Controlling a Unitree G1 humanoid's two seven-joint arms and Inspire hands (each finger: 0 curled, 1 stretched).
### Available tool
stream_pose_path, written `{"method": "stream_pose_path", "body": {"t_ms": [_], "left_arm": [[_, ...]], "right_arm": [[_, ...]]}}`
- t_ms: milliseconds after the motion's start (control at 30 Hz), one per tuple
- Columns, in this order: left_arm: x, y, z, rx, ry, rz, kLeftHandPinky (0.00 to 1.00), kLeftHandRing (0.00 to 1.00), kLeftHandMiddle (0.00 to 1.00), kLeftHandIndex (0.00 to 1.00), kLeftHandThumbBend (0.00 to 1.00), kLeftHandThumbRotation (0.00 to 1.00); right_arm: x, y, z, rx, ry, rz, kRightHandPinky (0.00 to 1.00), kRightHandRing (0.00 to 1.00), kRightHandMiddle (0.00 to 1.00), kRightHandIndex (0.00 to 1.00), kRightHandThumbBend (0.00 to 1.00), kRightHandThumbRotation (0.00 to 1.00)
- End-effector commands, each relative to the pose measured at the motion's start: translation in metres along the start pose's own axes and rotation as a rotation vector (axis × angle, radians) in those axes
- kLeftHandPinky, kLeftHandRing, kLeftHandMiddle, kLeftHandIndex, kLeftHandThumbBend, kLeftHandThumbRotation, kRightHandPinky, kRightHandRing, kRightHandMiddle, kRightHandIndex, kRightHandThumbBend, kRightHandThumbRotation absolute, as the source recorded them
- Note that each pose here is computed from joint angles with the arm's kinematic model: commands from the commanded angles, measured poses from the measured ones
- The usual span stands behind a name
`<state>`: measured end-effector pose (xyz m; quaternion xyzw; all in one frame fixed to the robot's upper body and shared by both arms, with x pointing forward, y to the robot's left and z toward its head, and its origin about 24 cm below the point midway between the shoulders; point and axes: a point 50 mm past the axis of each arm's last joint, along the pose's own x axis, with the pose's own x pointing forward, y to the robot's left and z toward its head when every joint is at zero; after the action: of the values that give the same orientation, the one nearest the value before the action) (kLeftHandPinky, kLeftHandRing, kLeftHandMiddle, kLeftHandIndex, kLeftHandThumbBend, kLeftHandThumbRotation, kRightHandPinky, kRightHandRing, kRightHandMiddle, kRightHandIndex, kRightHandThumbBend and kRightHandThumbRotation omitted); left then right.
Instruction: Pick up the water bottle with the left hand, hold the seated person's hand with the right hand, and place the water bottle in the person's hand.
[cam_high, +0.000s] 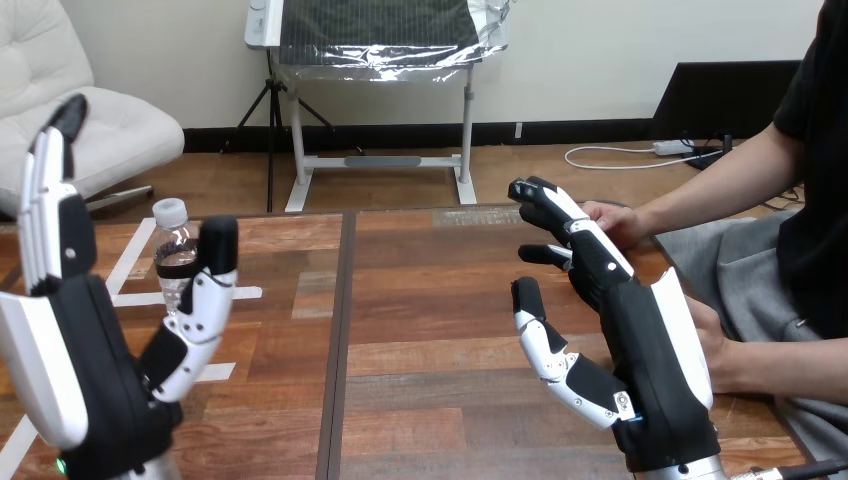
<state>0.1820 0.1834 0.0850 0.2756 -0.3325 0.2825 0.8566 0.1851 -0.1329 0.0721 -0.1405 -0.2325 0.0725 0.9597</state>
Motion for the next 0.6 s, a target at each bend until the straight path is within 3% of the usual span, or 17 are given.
{"method": "stream_pose_path", "body": {"t_ms": [0,267,567], "left_arm": [[0.016,-0.004,-0.005,0.011,-0.032,0.005,0.92,0.95,0.93,0.93,0.62,0.75],[0.021,-0.007,-0.014,-0.035,0.034,-0.017,0.95,0.97,0.96,0.95,0.68,0.71],[0.025,-0.011,-0.028,-0.079,0.158,-0.077,0.98,0.99,0.99,0.98,0.79,0.66]], "right_arm": [[0.017,-0.002,0.008,-0.003,-0.083,-0.03,0.76,0.89,0.93,0.86,0.1,0.0],[0.018,-0.002,0.008,0.005,-0.085,-0.031,0.76,0.89,0.94,0.86,0.1,0.0],[0.019,-0.002,0.008,0.007,-0.09,-0.03,0.76,0.89,0.94,0.86,0.1,0.0]]}}
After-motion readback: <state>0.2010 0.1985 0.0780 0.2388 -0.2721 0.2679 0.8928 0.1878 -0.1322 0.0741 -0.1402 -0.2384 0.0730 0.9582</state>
